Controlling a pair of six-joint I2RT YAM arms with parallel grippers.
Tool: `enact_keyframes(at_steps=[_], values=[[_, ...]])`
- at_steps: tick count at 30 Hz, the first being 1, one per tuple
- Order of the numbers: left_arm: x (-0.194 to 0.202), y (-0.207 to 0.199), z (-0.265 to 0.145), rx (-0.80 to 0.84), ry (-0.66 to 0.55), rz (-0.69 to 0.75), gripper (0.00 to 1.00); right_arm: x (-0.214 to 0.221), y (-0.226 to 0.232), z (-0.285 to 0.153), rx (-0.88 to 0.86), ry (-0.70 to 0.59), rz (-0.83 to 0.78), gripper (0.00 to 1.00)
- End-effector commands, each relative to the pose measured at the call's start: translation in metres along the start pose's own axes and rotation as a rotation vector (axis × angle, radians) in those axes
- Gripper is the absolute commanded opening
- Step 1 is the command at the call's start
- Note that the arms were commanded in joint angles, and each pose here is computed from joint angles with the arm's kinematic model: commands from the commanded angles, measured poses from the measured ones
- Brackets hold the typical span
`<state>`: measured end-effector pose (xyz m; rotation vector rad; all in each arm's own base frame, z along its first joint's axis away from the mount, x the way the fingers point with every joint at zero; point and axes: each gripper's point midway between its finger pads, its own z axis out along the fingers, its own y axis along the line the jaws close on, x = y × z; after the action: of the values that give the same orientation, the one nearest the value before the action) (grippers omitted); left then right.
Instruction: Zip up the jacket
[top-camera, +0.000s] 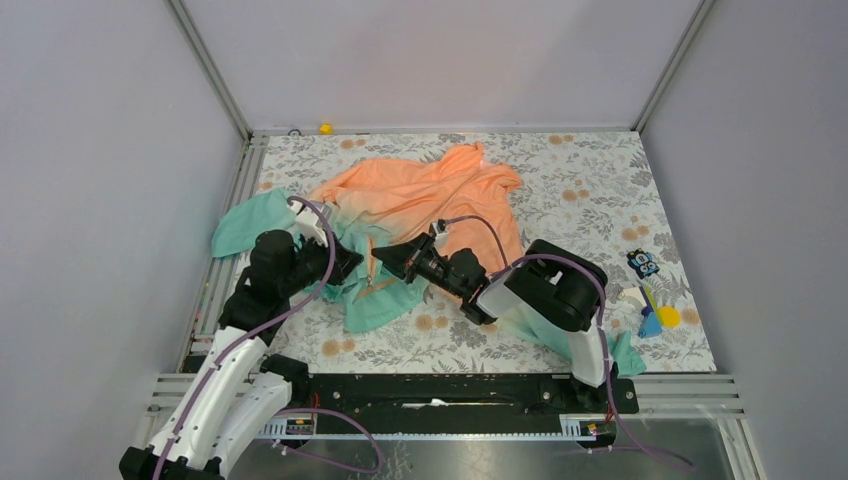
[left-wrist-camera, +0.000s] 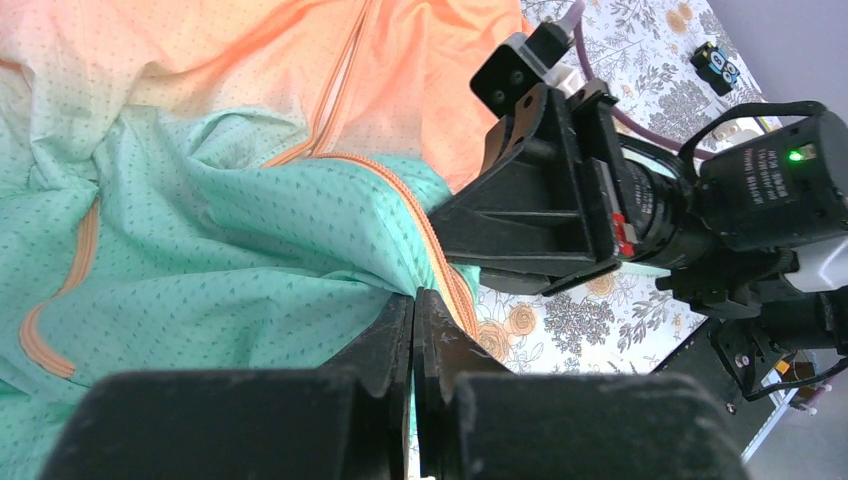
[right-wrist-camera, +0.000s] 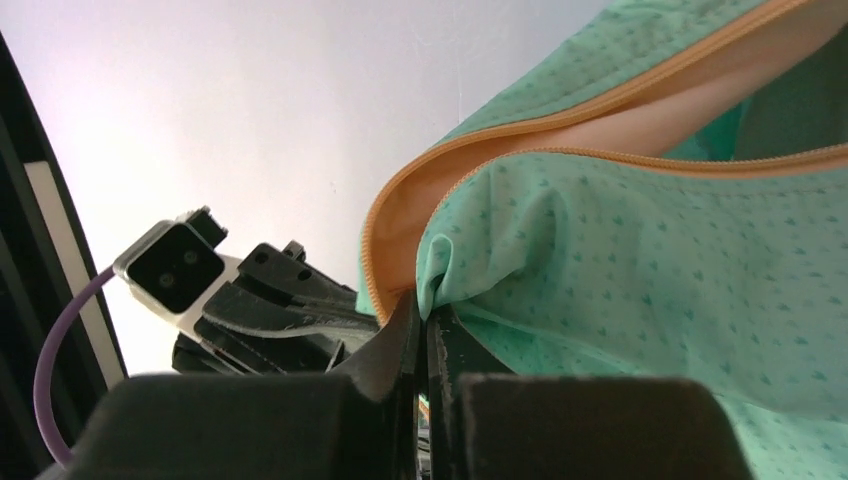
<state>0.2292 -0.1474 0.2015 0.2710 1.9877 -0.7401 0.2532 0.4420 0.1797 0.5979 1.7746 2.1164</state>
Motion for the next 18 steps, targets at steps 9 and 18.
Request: enact_keyframes(at_steps=[9,18], values=[[-0.022,-0.013,-0.006,0.061,-0.106,0.082,0.0,-0.007,0.016,0.0,-0.096,0.017,0.147,0.0],[-0.019,-0.01,-0.001,0.059,-0.096,0.08,0.0,-0.007,0.029,0.002,-0.123,0.023,0.179,0.0]])
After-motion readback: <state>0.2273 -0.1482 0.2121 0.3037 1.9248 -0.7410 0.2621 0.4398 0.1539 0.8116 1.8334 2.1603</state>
